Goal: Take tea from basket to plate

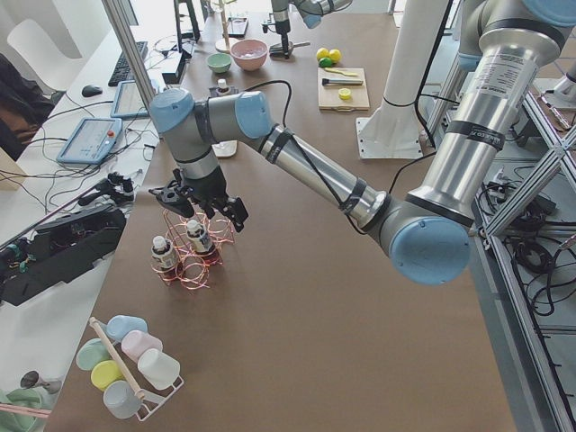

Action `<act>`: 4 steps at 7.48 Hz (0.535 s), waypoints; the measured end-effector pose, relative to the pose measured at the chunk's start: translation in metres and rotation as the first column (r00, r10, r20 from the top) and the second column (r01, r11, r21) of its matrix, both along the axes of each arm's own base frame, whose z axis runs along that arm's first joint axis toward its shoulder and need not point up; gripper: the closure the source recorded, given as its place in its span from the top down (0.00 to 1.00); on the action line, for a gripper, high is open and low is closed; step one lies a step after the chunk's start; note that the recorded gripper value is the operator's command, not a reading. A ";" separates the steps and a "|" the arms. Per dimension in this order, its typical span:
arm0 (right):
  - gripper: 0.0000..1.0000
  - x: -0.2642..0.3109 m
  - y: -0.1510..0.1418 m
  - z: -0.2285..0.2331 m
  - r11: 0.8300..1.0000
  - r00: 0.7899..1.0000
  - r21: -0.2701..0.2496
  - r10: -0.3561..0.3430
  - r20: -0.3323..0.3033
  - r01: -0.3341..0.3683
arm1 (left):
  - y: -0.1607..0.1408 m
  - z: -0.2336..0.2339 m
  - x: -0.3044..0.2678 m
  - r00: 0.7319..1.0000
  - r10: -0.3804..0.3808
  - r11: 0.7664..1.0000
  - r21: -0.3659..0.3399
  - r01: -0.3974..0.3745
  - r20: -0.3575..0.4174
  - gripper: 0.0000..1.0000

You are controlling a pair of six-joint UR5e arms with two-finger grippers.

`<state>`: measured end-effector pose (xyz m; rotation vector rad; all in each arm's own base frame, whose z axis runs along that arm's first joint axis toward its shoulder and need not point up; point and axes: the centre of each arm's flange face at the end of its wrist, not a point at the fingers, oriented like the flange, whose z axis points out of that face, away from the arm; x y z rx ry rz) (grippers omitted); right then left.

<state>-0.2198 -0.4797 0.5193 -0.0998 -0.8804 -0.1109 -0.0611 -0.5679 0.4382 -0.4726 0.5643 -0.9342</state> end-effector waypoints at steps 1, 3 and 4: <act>1.00 0.038 0.016 0.048 0.999 0.999 -0.052 0.004 -0.041 -0.006 | 0.028 0.028 -0.005 0.993 0.117 0.989 0.090 -0.115 -0.020 0.99; 1.00 0.127 0.032 0.125 0.993 0.992 -0.116 0.008 -0.124 -0.023 | 0.104 0.116 -0.026 0.954 0.301 0.902 0.329 -0.278 -0.018 0.99; 1.00 0.173 0.032 0.144 0.994 0.986 -0.113 -0.006 -0.170 -0.013 | 0.145 0.155 -0.033 0.941 0.337 0.854 0.420 -0.308 0.004 0.99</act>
